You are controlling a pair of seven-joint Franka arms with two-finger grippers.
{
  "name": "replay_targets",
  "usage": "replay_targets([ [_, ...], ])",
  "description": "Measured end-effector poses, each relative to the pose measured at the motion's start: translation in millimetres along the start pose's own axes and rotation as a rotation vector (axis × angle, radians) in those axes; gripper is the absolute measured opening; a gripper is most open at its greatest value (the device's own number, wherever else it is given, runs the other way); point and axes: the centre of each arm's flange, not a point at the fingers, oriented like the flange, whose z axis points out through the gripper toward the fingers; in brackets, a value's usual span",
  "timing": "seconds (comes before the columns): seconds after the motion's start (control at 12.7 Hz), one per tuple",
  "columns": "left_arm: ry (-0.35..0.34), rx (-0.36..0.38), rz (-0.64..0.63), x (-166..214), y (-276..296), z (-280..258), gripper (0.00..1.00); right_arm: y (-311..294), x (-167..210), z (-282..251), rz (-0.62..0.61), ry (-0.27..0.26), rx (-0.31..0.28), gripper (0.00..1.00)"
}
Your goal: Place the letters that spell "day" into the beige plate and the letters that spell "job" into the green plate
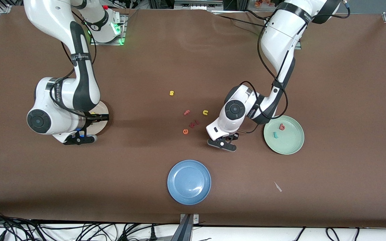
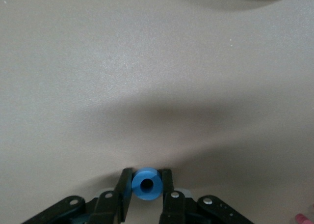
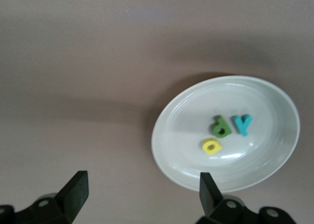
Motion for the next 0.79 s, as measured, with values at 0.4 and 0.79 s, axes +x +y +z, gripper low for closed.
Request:
replay_targets([
  [0.4,-0.030,0.016,-0.043,11.6,-30.0,-18.6,0.26,-39.3,-3.9,-9.9,-0.001,0.011,-0.015,1.00],
  [0.79,-0.113,0.036,-0.056,20.6,-112.1,-90.0,0.26,-41.4,-9.4,-30.3,-0.051,0.025,-0.025,1.00],
])
